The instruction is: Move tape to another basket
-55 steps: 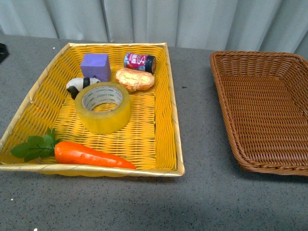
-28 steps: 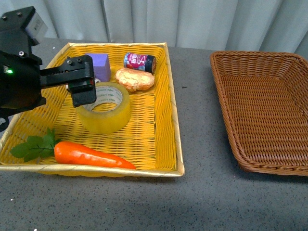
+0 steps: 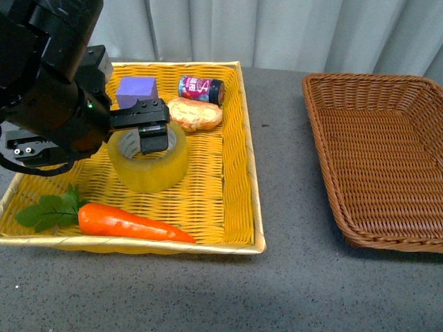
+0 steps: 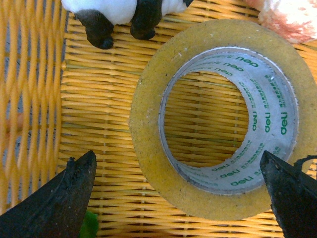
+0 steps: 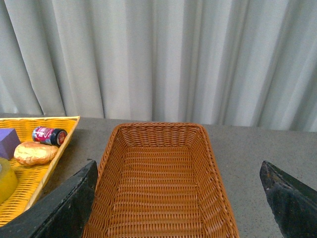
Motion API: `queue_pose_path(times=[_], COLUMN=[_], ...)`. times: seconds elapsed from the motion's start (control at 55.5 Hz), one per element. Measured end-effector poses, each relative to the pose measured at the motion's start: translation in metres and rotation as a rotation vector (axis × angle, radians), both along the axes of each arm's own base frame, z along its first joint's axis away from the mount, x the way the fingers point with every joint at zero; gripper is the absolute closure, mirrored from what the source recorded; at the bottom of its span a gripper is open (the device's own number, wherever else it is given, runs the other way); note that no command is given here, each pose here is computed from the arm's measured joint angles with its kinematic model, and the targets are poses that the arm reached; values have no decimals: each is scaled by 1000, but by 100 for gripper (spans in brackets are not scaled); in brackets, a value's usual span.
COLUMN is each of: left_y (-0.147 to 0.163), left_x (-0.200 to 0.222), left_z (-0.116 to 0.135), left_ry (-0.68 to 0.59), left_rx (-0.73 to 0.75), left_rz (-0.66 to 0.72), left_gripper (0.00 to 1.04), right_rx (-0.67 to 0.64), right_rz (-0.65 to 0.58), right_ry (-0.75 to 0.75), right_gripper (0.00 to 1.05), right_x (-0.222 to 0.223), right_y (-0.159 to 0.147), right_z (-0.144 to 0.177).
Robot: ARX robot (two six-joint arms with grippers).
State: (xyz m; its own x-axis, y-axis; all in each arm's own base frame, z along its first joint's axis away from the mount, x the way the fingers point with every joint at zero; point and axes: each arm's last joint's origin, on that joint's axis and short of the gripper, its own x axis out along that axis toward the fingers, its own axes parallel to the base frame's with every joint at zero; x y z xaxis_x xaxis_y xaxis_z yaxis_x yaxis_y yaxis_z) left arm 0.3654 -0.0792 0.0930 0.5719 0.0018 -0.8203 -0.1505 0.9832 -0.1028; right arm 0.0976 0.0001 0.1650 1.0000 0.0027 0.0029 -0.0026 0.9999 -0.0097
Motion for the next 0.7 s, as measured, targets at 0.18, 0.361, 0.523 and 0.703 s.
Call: queue_pose_path(times=[0.18,0.361,0.523,0.703], left_y=[3,6,6,5], left_x=[9,19,23,25], left_z=[-13,-13,-15,-16], left_ry=[75,72,92,98], left_rx=[8,20,27,31], left_rz=[45,68,74,75], left_gripper=[7,7,21,50], right_rx=[0,0,0,0], right_rz=[0,0,0,0], right_ry=[0,0,0,0], right_gripper=[9,9,9,9], right_x=[0,0,0,0], right_y=[0,0,0,0], right_z=[0,0,0,0])
